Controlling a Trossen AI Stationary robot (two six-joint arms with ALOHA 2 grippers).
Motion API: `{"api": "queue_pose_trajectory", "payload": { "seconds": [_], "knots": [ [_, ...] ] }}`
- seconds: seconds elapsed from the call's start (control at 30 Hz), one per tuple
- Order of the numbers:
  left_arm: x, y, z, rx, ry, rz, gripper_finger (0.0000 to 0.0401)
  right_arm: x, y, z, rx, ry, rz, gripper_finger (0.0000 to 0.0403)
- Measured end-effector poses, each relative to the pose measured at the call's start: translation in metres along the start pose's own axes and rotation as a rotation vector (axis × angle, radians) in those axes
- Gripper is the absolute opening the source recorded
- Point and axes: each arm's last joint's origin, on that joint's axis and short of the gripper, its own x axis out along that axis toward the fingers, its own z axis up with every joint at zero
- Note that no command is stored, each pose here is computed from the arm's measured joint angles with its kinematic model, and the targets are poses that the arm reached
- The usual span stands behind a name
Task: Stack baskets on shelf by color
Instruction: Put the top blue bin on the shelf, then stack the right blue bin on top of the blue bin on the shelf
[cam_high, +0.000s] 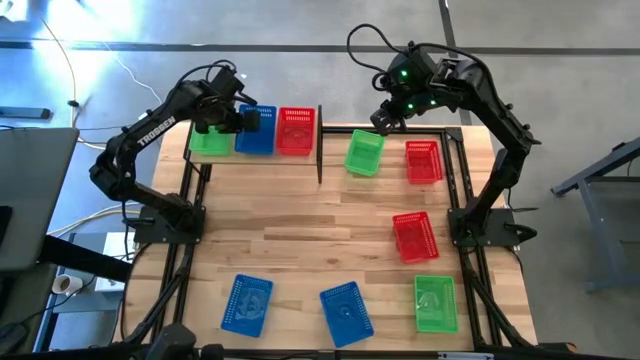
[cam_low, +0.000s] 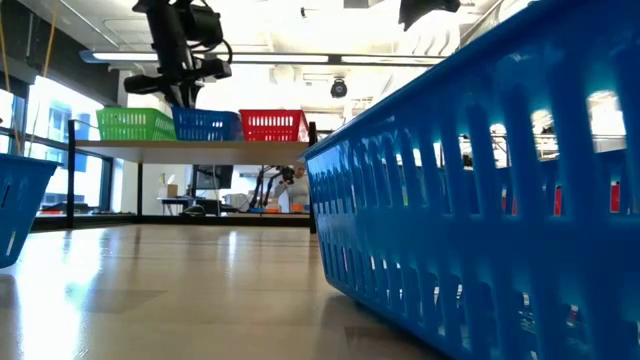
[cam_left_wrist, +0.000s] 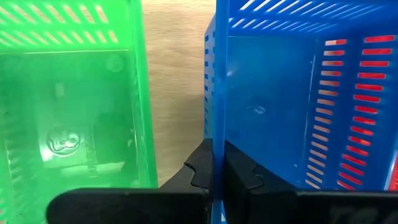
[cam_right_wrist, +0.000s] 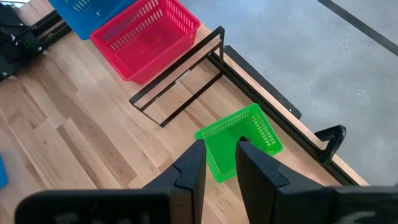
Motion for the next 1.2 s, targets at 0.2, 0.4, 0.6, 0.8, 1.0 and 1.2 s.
{"api": "queue_pose_trajectory", "payload": {
  "seconds": [0.2, 0.4, 0.6, 0.8, 1.0, 1.2],
  "knots": [
    [0.002, 0.0, 0.001, -0.007, -0.002, 0.017, 0.0029, 0.0, 0.0, 0.0, -0.001, 0.002, -0.001, 0.0075],
    [0.002, 0.0, 0.001, -0.006, -0.002, 0.017, 0.0049, 0.0, 0.0, 0.0, -0.003, 0.003, -0.001, 0.0075],
    [0.002, 0.001, 0.001, 0.002, -0.017, 0.036, 0.0064, 0.0, 0.0, 0.0, -0.003, 0.003, -0.001, 0.0075],
    [0.002, 0.001, 0.001, 0.016, -0.023, 0.044, 0.0071, 0.0, 0.0, 0.0, -0.003, 0.002, -0.001, 0.0075],
    [-0.001, 0.0, 0.002, 0.034, -0.027, 0.035, 0.0071, 0.0, 0.0, 0.0, -0.001, 0.002, -0.001, 0.0075],
    [-0.027, -0.007, 0.012, 0.068, -0.104, -0.023, 0.0071, 0.0, 0.0, 0.0, -0.001, 0.002, -0.001, 0.0075]
  ]
}}
